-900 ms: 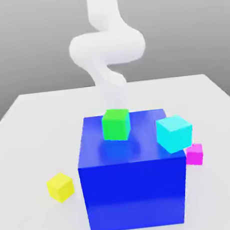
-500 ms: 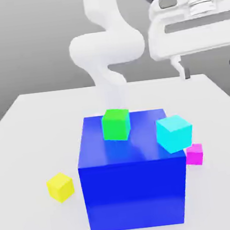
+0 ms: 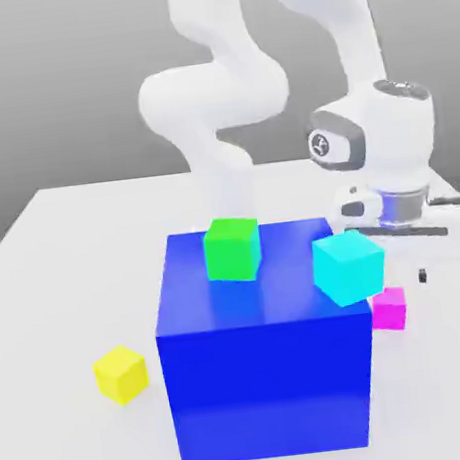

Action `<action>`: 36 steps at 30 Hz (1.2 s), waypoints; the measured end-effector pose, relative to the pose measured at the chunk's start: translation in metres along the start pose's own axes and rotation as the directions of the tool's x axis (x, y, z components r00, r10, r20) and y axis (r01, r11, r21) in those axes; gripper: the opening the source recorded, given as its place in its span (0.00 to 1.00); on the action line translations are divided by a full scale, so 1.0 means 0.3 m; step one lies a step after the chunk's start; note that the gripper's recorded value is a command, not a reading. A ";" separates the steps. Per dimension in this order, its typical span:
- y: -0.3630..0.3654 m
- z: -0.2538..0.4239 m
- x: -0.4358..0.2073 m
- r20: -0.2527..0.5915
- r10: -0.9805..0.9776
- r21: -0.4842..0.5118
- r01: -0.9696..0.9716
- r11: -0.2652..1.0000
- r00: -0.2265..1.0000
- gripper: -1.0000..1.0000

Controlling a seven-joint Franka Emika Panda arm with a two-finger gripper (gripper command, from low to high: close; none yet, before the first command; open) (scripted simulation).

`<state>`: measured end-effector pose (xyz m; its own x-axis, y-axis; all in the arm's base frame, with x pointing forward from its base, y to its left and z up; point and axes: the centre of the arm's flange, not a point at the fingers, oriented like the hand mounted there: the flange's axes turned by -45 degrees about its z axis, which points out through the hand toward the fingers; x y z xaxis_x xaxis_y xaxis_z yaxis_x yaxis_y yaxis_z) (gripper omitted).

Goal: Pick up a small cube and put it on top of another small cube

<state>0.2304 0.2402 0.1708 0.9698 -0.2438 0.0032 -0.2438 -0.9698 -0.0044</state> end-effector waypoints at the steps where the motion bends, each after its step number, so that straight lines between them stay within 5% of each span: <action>1: -0.003 0.021 -0.004 0.000 -0.003 0.001 0.003 1.000 1.000 0.50; 5: 0.003 0.111 -0.011 0.003 -0.006 0.000 0.006 1.000 1.000 0.50; 6: 0.008 0.134 -0.012 0.005 -0.007 -0.001 0.007 1.000 1.000 0.00; 23: 0.003 -0.058 -0.019 0.000 -0.018 -0.003 0.018 1.000 1.000 0.00; 30: -0.195 -0.404 0.138 -0.139 -0.159 0.028 0.164 0.986 0.977 0.00; 36: -0.046 -0.667 0.389 -0.189 -0.179 -0.077 0.168 0.983 0.966 0.00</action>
<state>0.3461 0.2243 0.3712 0.9793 -0.0621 0.1924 -0.0774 -0.9943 0.0729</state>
